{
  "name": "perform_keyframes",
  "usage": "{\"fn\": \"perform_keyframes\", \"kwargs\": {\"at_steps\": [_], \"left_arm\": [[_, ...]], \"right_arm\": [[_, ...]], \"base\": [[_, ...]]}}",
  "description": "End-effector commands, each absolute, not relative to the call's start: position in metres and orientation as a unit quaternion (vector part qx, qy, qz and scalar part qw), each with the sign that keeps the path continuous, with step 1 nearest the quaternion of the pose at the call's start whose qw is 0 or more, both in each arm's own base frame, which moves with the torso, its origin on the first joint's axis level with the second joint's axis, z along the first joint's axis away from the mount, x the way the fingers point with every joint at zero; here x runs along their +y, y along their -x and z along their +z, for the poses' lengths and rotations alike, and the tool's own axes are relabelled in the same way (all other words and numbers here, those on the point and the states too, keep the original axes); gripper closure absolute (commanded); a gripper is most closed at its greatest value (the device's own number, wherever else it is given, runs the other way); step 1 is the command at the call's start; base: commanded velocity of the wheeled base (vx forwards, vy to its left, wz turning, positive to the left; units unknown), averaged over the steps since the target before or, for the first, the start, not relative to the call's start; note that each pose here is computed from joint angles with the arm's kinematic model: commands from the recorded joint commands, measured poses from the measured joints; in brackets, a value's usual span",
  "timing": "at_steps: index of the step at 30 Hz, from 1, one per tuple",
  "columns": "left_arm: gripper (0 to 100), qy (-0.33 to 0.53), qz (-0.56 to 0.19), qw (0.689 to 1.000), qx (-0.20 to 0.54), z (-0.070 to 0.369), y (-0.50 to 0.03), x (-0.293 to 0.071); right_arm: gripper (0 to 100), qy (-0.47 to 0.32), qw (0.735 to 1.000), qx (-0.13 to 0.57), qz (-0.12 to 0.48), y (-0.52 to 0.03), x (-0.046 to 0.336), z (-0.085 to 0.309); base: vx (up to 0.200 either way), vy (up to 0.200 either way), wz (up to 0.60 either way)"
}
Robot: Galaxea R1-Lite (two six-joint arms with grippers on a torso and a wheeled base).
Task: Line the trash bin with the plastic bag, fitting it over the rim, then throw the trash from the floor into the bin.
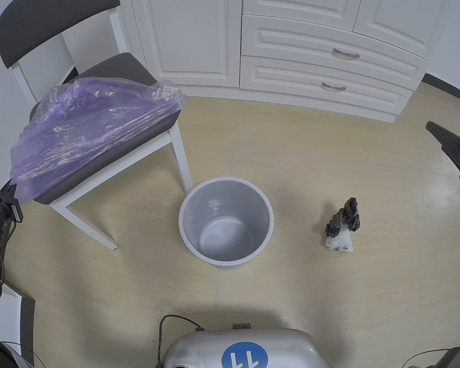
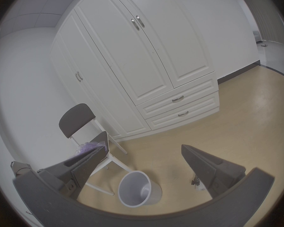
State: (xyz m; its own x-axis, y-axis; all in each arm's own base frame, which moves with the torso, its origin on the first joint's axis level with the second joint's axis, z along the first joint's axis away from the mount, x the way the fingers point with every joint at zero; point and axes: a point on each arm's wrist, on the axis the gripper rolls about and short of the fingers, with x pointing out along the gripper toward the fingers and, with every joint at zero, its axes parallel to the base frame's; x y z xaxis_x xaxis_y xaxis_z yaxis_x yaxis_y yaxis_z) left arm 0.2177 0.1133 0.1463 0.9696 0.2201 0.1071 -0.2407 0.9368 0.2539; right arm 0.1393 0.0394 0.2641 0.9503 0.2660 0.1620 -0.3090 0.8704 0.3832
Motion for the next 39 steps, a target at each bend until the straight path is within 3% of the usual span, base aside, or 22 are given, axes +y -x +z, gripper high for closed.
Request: {"fn": "perform_keyframes", "kwargs": {"at_steps": [1,9,20,39], "left_arm": [[100,-0.142,0.108,0.982,-0.062,0.157,-0.218,0.107],[100,-0.156,0.033,0.976,-0.146,0.192,-0.241,0.072],[100,-0.139,-0.087,0.968,-0.192,0.205,-0.258,0.008],[100,-0.115,-0.124,0.956,-0.239,0.226,-0.241,-0.033]], "right_arm": [[0,-0.208,0.962,-0.075,0.158,-0.16,0.048,0.291],[0,-0.199,0.967,-0.053,0.151,-0.174,0.058,0.282],[0,-0.155,0.975,-0.038,0.156,-0.175,0.094,0.258],[0,-0.128,0.964,0.01,0.233,-0.168,0.148,0.217]], "base": [[0.0,0.0,0.0],[0.0,0.0,0.0],[0.0,0.0,0.0],[0.0,0.0,0.0]]}}
